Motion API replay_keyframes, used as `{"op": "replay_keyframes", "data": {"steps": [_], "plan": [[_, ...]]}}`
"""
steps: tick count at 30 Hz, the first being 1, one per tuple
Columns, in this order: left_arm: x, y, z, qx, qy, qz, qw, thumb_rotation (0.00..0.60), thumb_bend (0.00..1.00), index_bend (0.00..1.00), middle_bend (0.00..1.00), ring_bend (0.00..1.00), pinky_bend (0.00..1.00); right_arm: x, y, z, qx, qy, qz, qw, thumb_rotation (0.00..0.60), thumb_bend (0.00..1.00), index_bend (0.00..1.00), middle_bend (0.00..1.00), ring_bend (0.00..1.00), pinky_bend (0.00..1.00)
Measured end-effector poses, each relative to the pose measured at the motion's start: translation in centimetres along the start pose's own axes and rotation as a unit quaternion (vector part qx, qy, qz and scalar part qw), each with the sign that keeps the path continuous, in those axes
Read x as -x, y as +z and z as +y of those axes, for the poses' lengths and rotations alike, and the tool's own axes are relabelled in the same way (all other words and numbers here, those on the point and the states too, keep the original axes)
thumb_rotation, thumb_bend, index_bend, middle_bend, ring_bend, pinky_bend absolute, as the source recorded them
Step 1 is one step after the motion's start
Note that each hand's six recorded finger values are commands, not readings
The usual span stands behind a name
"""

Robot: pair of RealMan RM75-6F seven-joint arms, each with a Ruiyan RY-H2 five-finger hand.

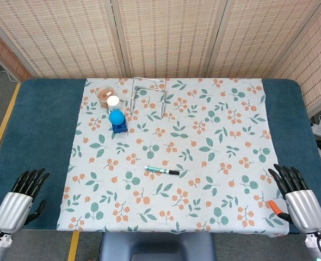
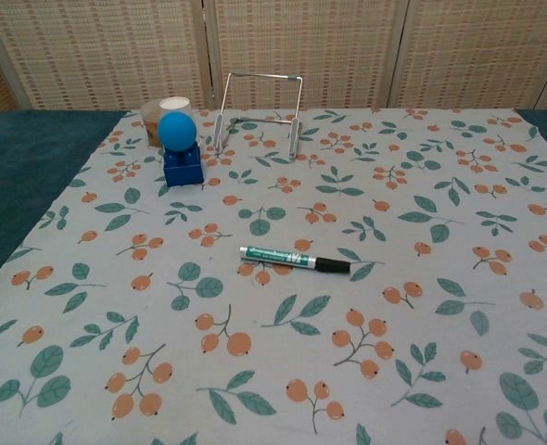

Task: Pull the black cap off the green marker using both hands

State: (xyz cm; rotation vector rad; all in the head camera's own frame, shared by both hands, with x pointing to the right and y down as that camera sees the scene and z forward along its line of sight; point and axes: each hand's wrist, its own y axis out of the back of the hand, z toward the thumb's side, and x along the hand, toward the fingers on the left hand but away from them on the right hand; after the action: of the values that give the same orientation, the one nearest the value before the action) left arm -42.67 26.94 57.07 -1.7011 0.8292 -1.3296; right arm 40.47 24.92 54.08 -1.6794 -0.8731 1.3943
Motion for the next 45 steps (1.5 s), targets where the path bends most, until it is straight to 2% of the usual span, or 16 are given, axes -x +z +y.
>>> {"op": "replay_keyframes", "data": {"steps": [9, 13, 18, 23, 26, 32, 37, 45], "plan": [[-0.6, 0.5, -0.4, 0.0, -0.003, -0.005, 1.0, 0.6, 0.46, 0.0, 0.0, 0.0, 0.09, 0.0, -0.4, -0.2, -0.006, 0.006, -0.006, 0.9999, 0.6, 0.21, 0.0, 0.0, 0.0, 0.0], [-0.8, 2.2, -0.7, 0.005, -0.002, -0.034, 0.9994, 0.6, 0.45, 0.0, 0.0, 0.02, 0.18, -0.1, -0.8, 0.2, -0.005, 0.0, -0.012, 0.9999, 0.6, 0.21, 0.0, 0.0, 0.0, 0.0], [-2.2, 6.3, -1.8, -0.001, -0.007, -0.099, 0.9951, 0.6, 0.46, 0.02, 0.02, 0.22, 0.41, 0.0, -0.8, 0.0, -0.006, 0.004, -0.013, 0.9999, 0.6, 0.21, 0.0, 0.0, 0.0, 0.0], [-5.7, 10.7, -3.9, -0.028, -0.029, -0.143, 0.989, 0.6, 0.46, 0.08, 0.12, 0.47, 0.7, 0.1, -1.1, -0.1, -0.01, 0.005, -0.019, 0.9998, 0.6, 0.21, 0.0, 0.0, 0.0, 0.0], [-8.5, 14.4, -5.3, -0.043, -0.039, -0.172, 0.9834, 0.6, 0.46, 0.13, 0.16, 0.58, 0.79, 0.3, -1.4, 0.0, -0.012, 0.002, -0.027, 0.9996, 0.6, 0.21, 0.0, 0.0, 0.0, 0.0], [-13.1, 21.0, -6.8, -0.055, -0.025, -0.205, 0.9768, 0.6, 0.46, 0.14, 0.2, 0.63, 0.81, 0.6, -1.8, -0.6, -0.016, 0.015, -0.036, 0.9991, 0.6, 0.21, 0.0, 0.0, 0.0, 0.0], [-15.9, 23.6, -8.1, -0.064, -0.023, -0.215, 0.9742, 0.6, 0.46, 0.16, 0.23, 0.65, 0.81, 0.9, -2.1, -1.2, -0.018, 0.03, -0.044, 0.9984, 0.6, 0.21, 0.0, 0.0, 0.0, 0.0], [-19.2, 26.8, -10.4, -0.103, -0.035, -0.236, 0.9657, 0.6, 0.45, 0.17, 0.24, 0.68, 0.83, 1.5, -2.5, -2.0, -0.025, 0.043, -0.06, 0.997, 0.6, 0.21, 0.0, 0.0, 0.0, 0.0]]}}
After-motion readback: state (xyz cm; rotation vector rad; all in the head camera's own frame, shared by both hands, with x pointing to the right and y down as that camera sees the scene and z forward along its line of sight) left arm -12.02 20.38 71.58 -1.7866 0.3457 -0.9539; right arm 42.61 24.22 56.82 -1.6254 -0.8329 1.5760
